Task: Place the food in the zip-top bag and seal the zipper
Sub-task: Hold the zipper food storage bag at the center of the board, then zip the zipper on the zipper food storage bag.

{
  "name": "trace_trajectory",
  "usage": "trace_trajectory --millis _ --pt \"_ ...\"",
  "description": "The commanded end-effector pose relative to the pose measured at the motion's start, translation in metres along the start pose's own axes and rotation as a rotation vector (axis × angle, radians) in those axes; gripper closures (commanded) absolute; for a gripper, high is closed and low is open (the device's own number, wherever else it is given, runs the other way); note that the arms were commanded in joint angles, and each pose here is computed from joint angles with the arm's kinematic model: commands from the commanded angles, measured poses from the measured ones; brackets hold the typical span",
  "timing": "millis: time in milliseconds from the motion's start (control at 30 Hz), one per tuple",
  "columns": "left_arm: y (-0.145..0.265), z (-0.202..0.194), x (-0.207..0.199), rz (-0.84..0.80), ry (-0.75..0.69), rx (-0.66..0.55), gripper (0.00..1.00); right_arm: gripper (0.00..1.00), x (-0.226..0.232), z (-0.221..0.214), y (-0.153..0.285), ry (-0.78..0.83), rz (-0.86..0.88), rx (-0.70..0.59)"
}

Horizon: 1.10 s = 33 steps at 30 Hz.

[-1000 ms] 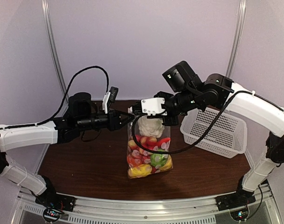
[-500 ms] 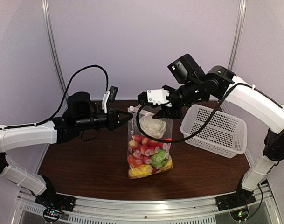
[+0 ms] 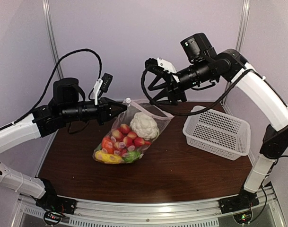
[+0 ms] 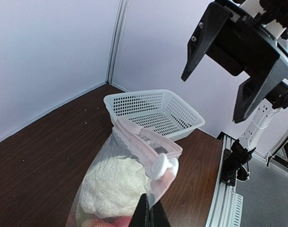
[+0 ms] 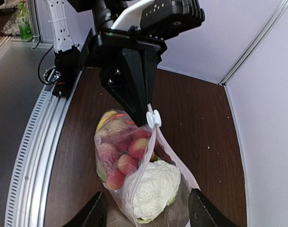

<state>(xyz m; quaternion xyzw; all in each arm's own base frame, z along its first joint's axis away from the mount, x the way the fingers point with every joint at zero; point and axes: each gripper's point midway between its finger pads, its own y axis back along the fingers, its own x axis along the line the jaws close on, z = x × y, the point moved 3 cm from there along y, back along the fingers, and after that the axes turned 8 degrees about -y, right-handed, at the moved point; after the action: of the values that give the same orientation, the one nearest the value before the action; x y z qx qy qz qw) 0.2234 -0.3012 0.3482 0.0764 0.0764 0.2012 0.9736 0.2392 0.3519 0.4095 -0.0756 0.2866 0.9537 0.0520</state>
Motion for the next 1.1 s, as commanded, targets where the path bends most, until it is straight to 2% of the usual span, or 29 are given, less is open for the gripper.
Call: trace_trajectory --millis 0,100,367,567,867,1067 --pt "0.005 0.011 -0.004 0.022 -0.058 0.002 1.0 0.41 0.021 0.032 0.001 -0.113 0.159 -0.158" --pt "0.003 0.013 -0.006 0.013 -0.066 0.001 1.0 0.42 0.015 0.04 -0.011 -0.165 0.145 -0.182" --pt "0.001 0.011 -0.012 0.005 -0.073 0.011 1.0 0.45 0.022 0.032 -0.045 -0.182 0.185 -0.131" --pt "0.004 0.014 -0.014 0.006 -0.08 0.003 1.0 0.56 0.019 0.029 -0.062 -0.171 0.169 -0.105" --pt "0.004 0.015 -0.014 0.006 -0.076 -0.003 1.0 0.68 0.017 0.019 -0.065 -0.146 0.145 -0.072" --pt "0.003 0.015 -0.013 0.009 -0.077 -0.006 1.0 0.68 0.013 0.011 -0.069 -0.13 0.107 -0.047"
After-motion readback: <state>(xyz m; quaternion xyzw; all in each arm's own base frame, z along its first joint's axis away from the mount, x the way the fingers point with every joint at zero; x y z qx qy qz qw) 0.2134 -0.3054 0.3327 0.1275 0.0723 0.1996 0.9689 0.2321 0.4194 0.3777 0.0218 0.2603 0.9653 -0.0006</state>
